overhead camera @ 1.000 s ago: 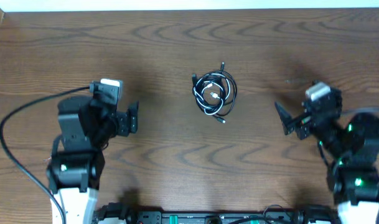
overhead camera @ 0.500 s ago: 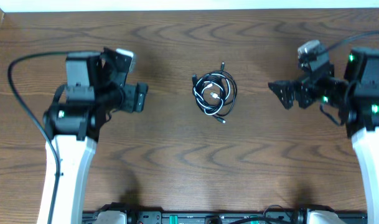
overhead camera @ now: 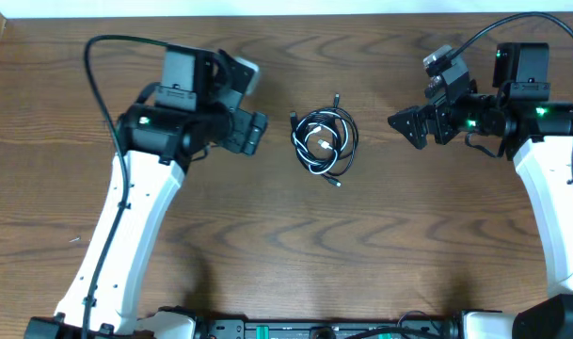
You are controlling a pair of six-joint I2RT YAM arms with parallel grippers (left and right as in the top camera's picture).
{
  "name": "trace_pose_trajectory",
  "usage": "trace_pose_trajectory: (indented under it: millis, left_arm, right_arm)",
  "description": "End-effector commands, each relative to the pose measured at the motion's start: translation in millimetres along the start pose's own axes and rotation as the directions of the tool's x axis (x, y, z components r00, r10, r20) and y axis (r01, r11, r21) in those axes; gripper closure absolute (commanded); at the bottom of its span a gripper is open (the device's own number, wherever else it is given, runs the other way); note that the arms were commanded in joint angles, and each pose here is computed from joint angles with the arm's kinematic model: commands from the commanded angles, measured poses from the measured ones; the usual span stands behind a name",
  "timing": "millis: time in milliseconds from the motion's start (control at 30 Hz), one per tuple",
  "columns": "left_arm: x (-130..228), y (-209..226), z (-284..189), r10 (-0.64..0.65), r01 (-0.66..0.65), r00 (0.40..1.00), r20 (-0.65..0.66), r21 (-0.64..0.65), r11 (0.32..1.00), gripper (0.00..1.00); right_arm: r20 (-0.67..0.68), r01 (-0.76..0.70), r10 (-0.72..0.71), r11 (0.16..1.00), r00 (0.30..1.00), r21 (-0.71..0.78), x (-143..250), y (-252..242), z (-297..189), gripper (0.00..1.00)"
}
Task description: Untangle cables
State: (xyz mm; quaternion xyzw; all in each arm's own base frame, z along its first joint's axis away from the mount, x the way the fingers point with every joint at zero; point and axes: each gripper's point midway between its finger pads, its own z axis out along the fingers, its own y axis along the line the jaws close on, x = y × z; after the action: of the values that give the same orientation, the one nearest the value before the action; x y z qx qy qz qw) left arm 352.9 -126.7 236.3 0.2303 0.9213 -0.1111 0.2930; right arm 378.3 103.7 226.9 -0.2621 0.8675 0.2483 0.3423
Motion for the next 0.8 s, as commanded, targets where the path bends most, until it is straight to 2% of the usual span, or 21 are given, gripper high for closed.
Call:
trace_pose_trajectory:
  millis: [0,133,167,200,300,400,533,767]
  left_arm:
    - [-6.3,-10.8,-4.4,-0.023,0.022,1.000,0.014,0.027,0.999,0.16]
    - [-6.8,-19.8,-3.2,-0.003,0.003,1.000,0.012,0.040,0.999,0.16]
    - [-6.6,-20.4,-2.9,-0.003,0.002,1.000,0.011,0.042,0.999,0.16]
    - [-6.4,-20.4,-2.4,-0.006,0.005,1.000,0.009,0.042,0.999,0.16]
    - [-6.3,-19.7,0.6,-0.017,0.017,1.000,0.004,0.042,0.999,0.16]
    - [-4.8,-17.8,11.2,-0.112,0.113,0.993,-0.021,0.042,0.993,0.16]
    - [2.3,-14.0,33.4,-0.251,0.254,0.965,-0.083,0.029,0.967,0.18]
    - [16.7,-10.1,64.8,-0.361,0.366,0.917,-0.172,0.000,0.930,0.23]
  right_arm:
    - [0.046,-0.074,0.078,0.995,0.996,-0.071,-15.7,14.1,-3.0,0.01]
    - [0.085,-0.098,0.107,0.990,0.991,-0.105,-26.5,17.8,-4.2,0.01]
    - [0.092,-0.091,0.100,0.991,0.991,-0.096,-28.2,16.1,-4.2,0.06]
    - [0.094,-0.097,0.102,0.993,0.990,-0.063,-28.9,9.8,-3.5,0.15]
    - [0.069,-0.221,0.219,0.975,0.973,0.027,-22.0,-9.4,2.1,0.16]
    - [0.032,-0.312,0.310,0.947,0.950,0.079,-10.5,-20.1,15.9,0.20]
    - [-0.043,-0.370,0.373,0.927,0.927,0.057,3.8,-16.1,49.2,0.27]
    - [-0.190,-0.461,0.460,0.887,0.867,0.043,37.7,-6.4,107.7,0.38]
